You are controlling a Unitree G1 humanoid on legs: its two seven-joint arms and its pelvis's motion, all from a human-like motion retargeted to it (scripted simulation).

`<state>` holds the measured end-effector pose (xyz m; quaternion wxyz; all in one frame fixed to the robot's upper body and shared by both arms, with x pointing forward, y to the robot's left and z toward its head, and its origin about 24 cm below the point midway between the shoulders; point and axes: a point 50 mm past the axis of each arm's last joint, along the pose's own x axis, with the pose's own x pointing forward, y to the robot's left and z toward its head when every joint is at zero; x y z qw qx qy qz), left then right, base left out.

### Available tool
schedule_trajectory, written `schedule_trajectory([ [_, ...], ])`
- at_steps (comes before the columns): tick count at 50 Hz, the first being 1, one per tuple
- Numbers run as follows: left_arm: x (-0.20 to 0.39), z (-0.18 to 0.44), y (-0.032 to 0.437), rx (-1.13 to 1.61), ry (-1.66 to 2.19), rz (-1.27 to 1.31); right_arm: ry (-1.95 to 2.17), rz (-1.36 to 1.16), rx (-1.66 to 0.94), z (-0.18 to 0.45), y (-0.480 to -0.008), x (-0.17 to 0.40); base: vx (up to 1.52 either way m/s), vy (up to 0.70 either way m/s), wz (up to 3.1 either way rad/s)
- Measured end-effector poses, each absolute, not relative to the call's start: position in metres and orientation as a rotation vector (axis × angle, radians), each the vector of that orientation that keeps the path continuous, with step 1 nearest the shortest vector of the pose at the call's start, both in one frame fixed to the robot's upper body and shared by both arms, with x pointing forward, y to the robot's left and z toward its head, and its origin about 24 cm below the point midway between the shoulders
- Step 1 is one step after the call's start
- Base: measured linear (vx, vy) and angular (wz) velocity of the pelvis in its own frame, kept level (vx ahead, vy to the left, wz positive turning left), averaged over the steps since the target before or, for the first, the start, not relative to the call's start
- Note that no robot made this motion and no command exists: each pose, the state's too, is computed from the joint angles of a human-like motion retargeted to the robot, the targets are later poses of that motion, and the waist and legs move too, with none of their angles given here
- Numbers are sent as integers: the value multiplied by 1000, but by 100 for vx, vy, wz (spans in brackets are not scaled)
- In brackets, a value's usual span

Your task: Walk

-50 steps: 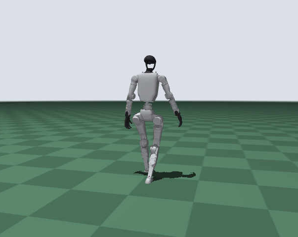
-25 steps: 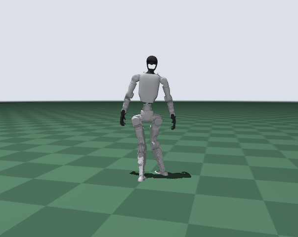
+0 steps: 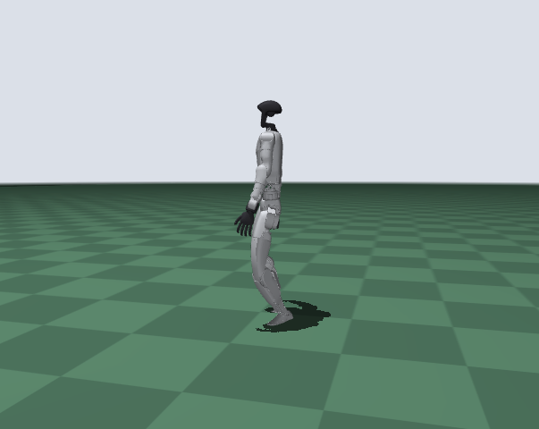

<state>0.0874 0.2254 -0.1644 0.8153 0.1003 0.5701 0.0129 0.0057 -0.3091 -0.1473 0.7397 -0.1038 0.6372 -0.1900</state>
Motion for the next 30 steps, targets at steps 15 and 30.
schedule_trajectory([
  [15, 153, -151, 194, 518, 1057, -320, 1322, -190, -226, -160, -269, 46, 0, 8, 378],
  [30, 168, -142, 218, 522, 1038, -209, 1213, 8, -274, -160, -238, 94, 10, -11, 291],
])
